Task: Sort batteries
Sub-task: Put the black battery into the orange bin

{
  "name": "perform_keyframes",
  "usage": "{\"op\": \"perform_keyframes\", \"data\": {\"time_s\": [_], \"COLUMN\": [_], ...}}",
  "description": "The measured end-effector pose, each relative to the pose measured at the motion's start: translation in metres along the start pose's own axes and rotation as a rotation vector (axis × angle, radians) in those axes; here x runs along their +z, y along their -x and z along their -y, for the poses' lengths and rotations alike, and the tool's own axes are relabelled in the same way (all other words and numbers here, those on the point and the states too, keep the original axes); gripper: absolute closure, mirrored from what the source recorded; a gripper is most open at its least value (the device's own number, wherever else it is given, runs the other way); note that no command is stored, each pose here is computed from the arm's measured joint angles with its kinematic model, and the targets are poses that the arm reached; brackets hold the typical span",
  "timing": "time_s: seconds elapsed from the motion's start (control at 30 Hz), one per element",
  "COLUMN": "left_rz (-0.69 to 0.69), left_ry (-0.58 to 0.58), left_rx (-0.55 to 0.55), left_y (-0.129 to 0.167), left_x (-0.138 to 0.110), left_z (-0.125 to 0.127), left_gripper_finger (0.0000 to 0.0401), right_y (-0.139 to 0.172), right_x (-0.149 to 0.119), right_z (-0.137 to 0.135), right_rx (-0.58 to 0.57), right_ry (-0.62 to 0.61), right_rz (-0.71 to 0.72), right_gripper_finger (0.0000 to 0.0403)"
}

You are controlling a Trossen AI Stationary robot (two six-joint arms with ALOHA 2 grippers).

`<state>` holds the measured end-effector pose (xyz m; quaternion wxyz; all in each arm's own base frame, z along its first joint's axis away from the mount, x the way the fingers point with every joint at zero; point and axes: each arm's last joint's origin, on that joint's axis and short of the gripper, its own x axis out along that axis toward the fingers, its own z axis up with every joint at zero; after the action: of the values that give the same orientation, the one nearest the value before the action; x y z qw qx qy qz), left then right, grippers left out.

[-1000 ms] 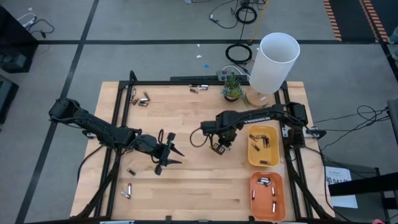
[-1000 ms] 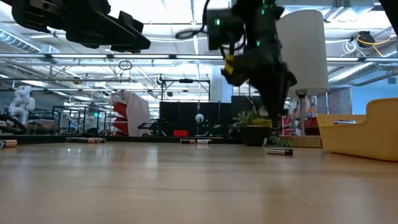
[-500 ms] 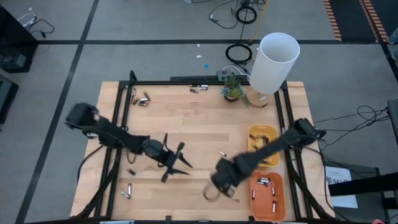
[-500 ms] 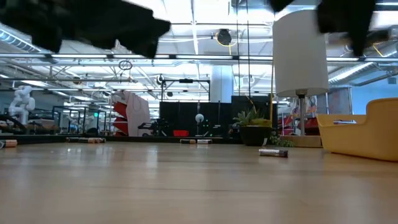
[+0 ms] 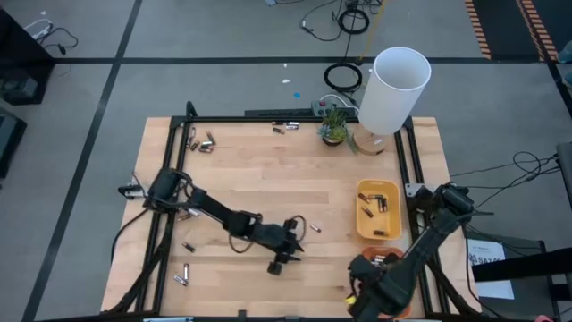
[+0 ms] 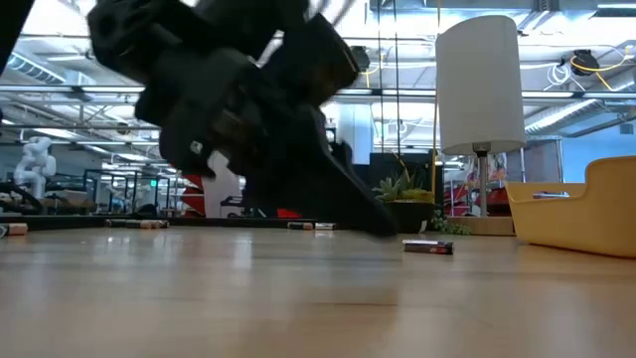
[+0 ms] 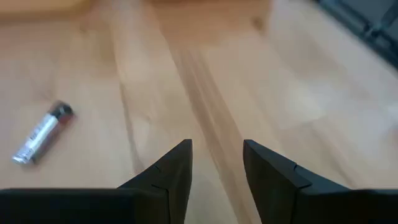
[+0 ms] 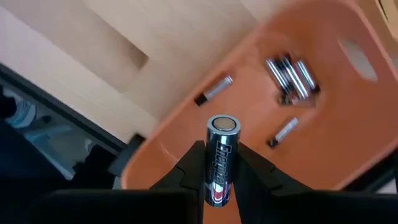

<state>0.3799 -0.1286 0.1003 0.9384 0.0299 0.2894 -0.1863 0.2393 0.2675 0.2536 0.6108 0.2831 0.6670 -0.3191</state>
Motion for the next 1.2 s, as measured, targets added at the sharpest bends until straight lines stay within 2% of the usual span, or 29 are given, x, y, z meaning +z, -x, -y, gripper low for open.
{"op": "perform_keyframes", "data": {"time_s": [0.13,0.27,0.57,0.73,0.93,1.07,1.2], "left_rz": [-0.067,-0.072,-0.075,-0.076,-0.079,-0.082,-0.136], "left_ry": [0.034,0.033,0.034,0.035,0.035,0.016,0.010], "left_rx": [-0.001,-0.012,-0.020,-0.021,-0.028,-0.041,-0.016], "left_y": [-0.016,-0.019,-0.019,-0.019,-0.019,-0.017,0.004], "left_x": [0.002,0.001,0.000,-0.001,-0.001,0.000,0.013], "left_z": [-0.001,-0.001,-0.001,-0.001,-0.001,-0.002,-0.005], "left_gripper_finger": [0.0249,0.0249,0.0249,0.0249,0.0249,0.0249,0.0249], "right_y": [-0.001,-0.003,-0.004,-0.004,0.005,0.022,0.030], "right_x": [-0.016,-0.030,-0.045,-0.043,-0.032,-0.019,-0.001], "right_z": [0.005,0.008,0.012,0.012,0.012,0.009,0.003], "right_rx": [-0.023,-0.023,-0.025,-0.030,-0.048,0.019,0.110], "right_ry": [-0.088,-0.157,-0.207,-0.181,-0.118,-0.070,-0.020], "right_rz": [0.010,0.020,0.030,0.031,0.049,0.206,0.545], "right_gripper_finger": [0.0358,0.0352,0.0272,0.0233,0.0229,0.0237,0.0241]}}
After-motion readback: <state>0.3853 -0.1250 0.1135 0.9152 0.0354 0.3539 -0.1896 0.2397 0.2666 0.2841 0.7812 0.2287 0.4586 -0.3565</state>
